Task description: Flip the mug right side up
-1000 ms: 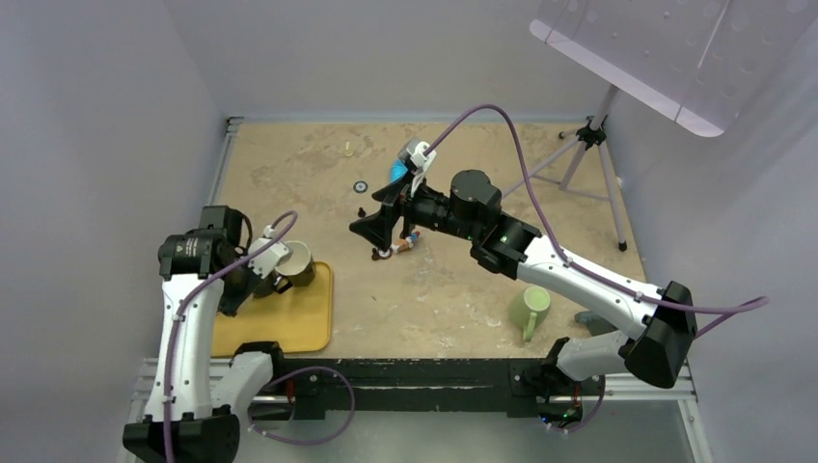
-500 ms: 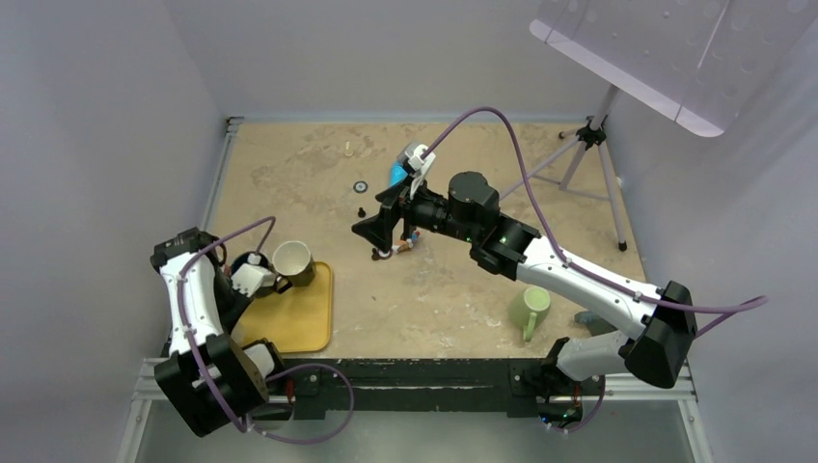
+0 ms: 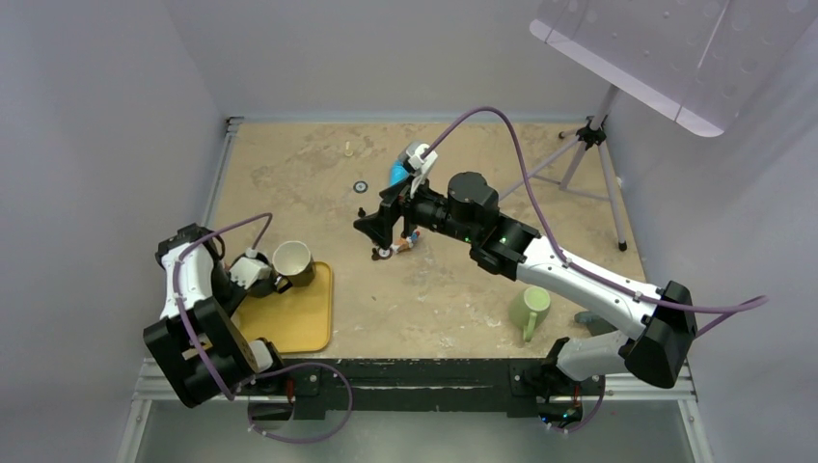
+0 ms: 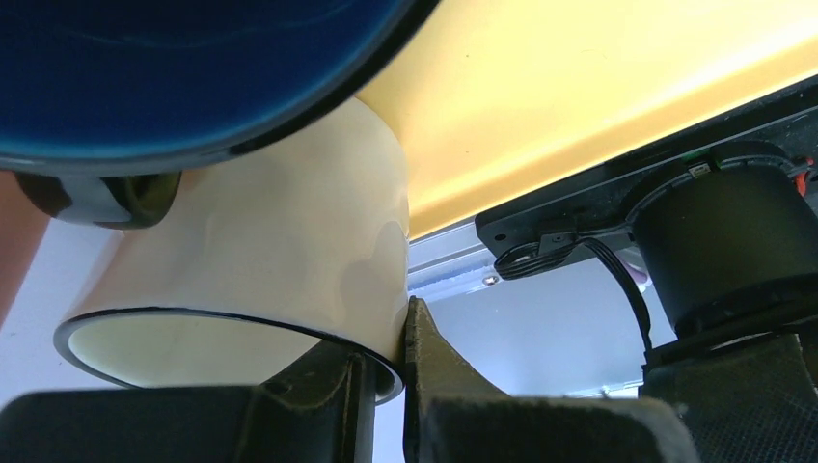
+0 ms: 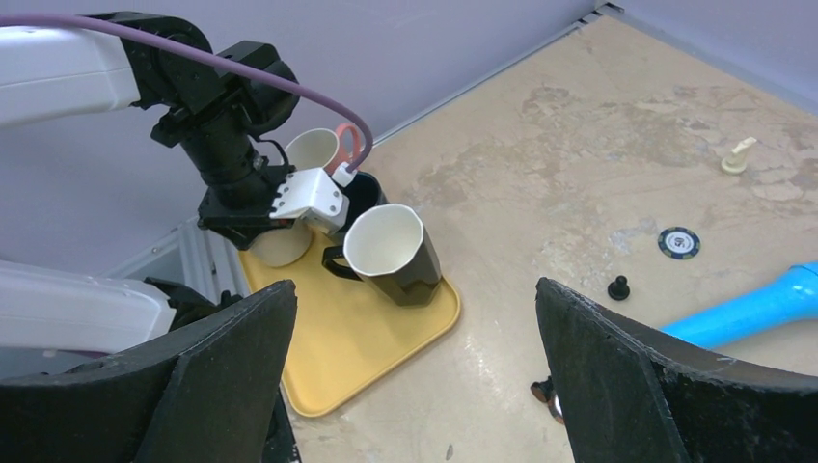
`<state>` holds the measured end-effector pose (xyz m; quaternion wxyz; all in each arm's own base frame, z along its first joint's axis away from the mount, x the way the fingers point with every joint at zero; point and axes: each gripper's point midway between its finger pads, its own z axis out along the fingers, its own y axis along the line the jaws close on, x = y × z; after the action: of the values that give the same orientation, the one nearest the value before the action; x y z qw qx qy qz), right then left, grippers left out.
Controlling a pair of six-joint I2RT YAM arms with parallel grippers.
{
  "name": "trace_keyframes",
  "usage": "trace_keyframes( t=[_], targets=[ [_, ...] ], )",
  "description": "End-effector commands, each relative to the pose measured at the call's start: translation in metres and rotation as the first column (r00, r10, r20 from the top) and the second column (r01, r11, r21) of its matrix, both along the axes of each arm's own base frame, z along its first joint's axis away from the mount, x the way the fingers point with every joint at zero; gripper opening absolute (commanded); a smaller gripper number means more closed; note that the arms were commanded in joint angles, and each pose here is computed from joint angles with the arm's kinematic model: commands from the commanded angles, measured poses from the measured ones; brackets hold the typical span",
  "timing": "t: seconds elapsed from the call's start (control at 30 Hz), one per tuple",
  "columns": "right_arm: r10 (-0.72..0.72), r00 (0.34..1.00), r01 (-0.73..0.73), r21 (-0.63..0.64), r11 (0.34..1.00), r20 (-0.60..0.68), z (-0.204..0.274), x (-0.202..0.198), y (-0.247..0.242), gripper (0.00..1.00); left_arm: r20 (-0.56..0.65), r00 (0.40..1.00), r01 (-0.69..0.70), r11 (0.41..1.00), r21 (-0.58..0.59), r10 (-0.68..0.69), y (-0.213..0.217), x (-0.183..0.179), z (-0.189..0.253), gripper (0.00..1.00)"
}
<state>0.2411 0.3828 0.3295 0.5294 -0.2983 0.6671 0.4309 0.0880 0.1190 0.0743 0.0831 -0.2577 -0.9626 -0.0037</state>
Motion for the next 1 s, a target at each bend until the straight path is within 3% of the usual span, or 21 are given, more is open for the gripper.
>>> trace_keyframes(
  t=[0.0,0.2,0.3,0.43,0.63,0.73,0.83,0.97],
  targets=[
    [-0.047,0.998,0.046,0.03,0.998,0.048,0.022,0.003,-0.011,0.98,0.0,1.0,0.026,1.0,0.014,-0.026,0.005,0.001,-0.001,0.06],
    [-0.26,0.965,0.259,-0.057,0.964,-0.012,-0.002,0.031,-0.038,0.98,0.023,0.999,0.034,0.999,-0.027,-0.033,-0.002,0.004,0.001,0.5],
    [-0.421,0.903,0.406,-0.15,0.901,-0.085,-0.031,0.054,-0.074,0.98,0.08,0.996,0.036,0.999,-0.031,-0.033,-0.006,0.009,0.015,0.58],
    [-0.598,0.779,0.542,-0.277,0.794,-0.188,-0.082,0.07,-0.141,0.98,0.168,0.985,0.036,0.999,-0.034,-0.03,-0.012,0.017,0.047,0.59],
    [-0.874,0.463,0.755,-0.45,0.476,-0.149,-0.125,0.042,-0.246,0.98,0.38,0.925,0.081,0.982,-0.169,-0.011,-0.055,0.046,0.104,0.62],
    [-0.925,0.341,0.782,-0.496,0.378,-0.168,-0.14,0.018,-0.277,0.98,0.465,0.884,0.174,0.957,-0.233,-0.047,-0.089,0.068,0.129,0.62],
    [-0.943,0.262,0.751,-0.571,0.332,-0.204,-0.162,-0.006,-0.295,0.98,0.532,0.843,0.265,0.924,-0.275,-0.084,-0.124,0.095,0.152,0.62],
    [-0.974,0.069,0.76,-0.621,0.192,-0.216,-0.164,-0.038,-0.328,0.99,0.589,0.8,0.377,0.857,-0.352,-0.11,-0.167,0.12,0.175,0.62]
  ],
)
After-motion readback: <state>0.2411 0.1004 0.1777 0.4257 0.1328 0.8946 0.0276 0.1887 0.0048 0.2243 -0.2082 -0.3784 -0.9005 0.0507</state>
